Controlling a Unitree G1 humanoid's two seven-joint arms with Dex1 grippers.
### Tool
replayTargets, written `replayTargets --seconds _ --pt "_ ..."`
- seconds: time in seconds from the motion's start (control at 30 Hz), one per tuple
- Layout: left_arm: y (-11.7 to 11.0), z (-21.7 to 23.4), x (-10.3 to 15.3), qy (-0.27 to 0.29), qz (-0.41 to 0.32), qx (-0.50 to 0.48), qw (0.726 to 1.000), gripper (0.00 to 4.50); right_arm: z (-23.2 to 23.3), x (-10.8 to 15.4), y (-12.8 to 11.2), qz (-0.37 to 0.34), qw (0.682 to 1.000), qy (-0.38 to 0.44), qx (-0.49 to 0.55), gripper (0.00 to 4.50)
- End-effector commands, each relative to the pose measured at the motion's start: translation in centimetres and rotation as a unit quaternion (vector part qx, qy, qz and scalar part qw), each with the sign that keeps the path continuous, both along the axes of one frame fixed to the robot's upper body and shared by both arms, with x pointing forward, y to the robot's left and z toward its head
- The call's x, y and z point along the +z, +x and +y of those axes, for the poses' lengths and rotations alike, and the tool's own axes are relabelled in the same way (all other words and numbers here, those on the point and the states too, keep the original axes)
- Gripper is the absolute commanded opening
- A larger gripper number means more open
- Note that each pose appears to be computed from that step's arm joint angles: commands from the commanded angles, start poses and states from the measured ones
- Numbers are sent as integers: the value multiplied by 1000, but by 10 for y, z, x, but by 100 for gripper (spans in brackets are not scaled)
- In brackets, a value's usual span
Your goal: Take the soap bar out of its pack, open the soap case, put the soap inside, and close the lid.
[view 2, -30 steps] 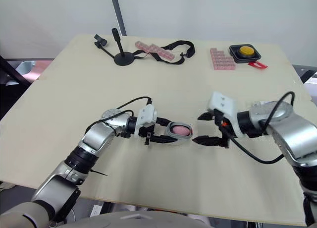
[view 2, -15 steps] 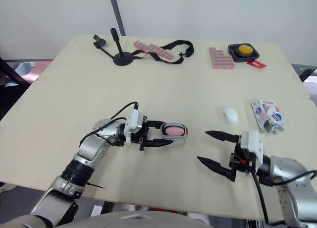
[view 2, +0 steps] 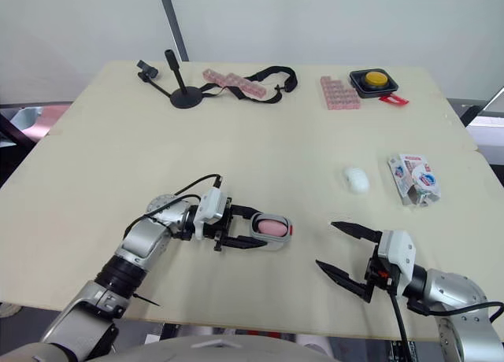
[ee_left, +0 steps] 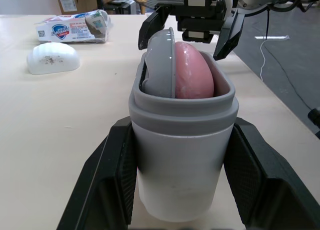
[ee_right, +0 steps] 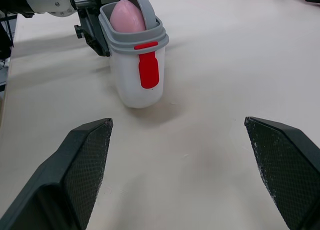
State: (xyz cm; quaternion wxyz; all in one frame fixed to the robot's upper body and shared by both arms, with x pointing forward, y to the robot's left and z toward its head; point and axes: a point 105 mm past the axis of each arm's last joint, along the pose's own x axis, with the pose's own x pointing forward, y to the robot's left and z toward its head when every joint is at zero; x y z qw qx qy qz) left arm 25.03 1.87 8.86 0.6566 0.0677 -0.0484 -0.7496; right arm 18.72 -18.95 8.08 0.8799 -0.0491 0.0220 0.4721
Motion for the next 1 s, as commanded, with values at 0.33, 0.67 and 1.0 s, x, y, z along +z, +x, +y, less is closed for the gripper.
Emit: replayTargets --seconds 0.33,0.67,1.0 --pt "17 3 23 -66 -59 31 996 194 -56 33 37 -9 976 90 -198 450" --pt "17 0 23 -64 -58 31 996 194 -58 32 93 54 942 54 -328 450" --pt "16 -3 24 -65 -55 29 996 194 -56 15 117 86 926 11 -369 450"
